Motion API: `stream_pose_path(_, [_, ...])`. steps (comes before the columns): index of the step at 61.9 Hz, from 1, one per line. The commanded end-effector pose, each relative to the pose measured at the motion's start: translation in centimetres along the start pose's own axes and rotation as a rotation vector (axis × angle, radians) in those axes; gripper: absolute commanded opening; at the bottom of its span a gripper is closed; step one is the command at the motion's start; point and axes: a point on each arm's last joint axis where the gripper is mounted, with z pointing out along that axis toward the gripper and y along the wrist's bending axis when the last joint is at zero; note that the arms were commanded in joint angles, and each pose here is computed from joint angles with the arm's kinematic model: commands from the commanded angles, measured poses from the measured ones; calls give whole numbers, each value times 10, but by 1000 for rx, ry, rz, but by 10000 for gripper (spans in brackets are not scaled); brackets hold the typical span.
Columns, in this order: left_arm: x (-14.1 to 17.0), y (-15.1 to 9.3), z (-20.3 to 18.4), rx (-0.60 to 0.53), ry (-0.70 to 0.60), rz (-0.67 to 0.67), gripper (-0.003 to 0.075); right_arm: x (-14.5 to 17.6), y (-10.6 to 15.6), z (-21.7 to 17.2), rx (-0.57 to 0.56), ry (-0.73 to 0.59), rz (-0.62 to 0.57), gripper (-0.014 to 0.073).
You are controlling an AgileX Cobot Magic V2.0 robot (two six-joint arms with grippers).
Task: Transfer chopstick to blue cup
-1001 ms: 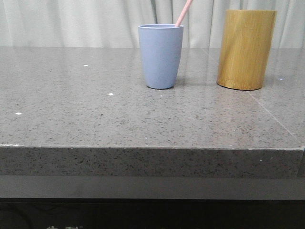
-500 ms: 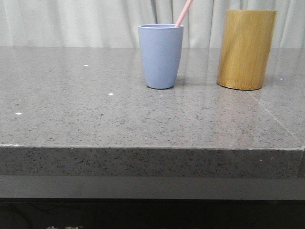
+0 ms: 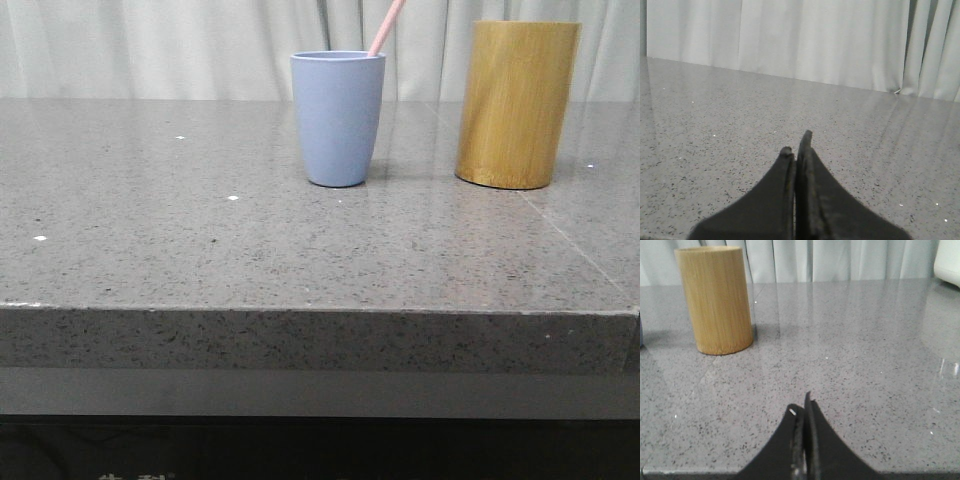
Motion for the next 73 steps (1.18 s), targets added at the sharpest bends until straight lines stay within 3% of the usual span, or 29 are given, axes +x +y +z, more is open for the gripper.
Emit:
stream_pose_path(1, [-4, 0, -2, 0, -89, -12, -19, -11, 0, -2, 1, -126, 13, -66])
stream_pose_path(17, [-4, 0, -2, 0, -89, -12, -19, -18, 0, -4, 0, -203, 7, -66])
stream_pose_path(73, [-4, 0, -2, 0, -89, -12, -19, -18, 0, -3, 0, -201, 7, -66])
